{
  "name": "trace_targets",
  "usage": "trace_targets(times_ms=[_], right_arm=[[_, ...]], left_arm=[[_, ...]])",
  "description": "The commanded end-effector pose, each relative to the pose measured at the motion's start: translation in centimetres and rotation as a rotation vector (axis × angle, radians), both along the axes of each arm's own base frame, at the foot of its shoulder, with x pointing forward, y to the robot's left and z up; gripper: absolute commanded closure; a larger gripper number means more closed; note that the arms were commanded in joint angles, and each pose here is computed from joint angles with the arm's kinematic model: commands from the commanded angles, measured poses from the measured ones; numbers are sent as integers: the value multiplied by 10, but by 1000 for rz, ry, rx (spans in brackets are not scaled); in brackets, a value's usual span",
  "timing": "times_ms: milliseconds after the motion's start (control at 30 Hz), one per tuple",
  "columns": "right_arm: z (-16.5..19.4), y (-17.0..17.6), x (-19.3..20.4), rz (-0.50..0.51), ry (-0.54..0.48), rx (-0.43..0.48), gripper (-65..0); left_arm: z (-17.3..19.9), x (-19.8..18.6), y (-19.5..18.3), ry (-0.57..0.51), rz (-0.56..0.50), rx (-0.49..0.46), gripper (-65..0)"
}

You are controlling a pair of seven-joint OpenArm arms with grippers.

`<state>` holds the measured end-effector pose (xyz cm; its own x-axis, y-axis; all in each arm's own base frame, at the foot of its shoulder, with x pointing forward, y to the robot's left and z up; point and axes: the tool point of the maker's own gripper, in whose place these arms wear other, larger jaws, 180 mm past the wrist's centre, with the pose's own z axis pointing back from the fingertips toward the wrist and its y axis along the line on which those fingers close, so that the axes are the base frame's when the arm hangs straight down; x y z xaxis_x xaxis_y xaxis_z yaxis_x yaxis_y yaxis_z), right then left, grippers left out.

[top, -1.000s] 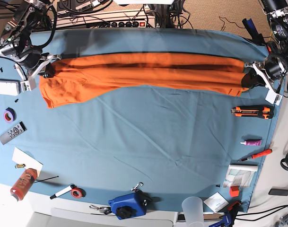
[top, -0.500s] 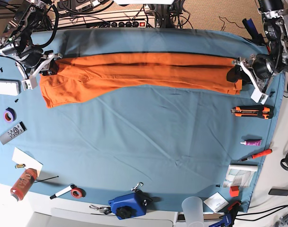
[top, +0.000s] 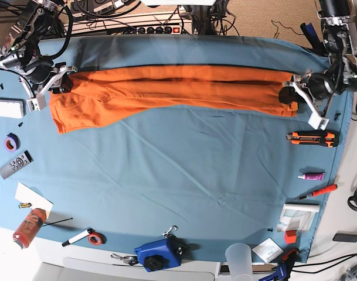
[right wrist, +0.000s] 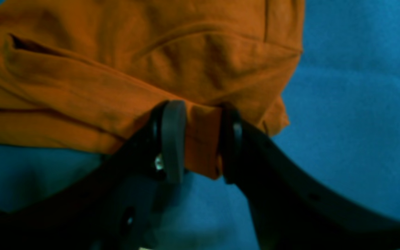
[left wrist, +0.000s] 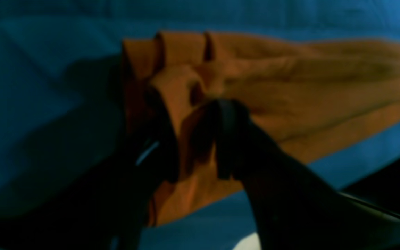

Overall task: Layout the t-shirt on the table in an organized manner, then fold the t-shirt properly
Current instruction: 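Hold both shirt ends and stretch the folded strip taut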

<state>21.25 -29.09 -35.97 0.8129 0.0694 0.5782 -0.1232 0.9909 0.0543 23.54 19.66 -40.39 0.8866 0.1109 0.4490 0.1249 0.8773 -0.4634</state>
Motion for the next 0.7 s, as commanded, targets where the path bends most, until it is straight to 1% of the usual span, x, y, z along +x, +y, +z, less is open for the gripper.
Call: trace_targets(times_ms=[0, 67, 133, 167, 233, 300, 400, 533, 667], right_arm=[[11, -5, 7, 4, -42, -14, -175], [11, -5, 8, 4, -44, -14, -175], [12, -5, 8, 3, -50, -13, -175], [12, -5, 8, 3, -50, -13, -175], [12, -5, 8, 3, -50, -13, -175], [12, -5, 9, 3, -51, -13, -175], [15, -4, 12, 2, -78, -10, -175], [23, -3, 21, 0, -139, -3, -175], [27, -3, 27, -1, -159, -2, -175]], left_arm=[[-20, -26, 2, 128, -45, 30, -142], [-20, -28, -3, 126, -60, -10, -97], [-17, -29, -7, 131, -71, -29, -8], [-15, -27, -8, 122, -88, -31, 0], [-12, -22, -9, 98, -107, -26, 0], [-8, -14, -6, 77, -105, -13, 0], [-2, 1, 10, 47, -92, 48, 0], [14, 14, 51, 19, -69, 156, 0], [38, 21, 99, -14, -12, 248, 0]])
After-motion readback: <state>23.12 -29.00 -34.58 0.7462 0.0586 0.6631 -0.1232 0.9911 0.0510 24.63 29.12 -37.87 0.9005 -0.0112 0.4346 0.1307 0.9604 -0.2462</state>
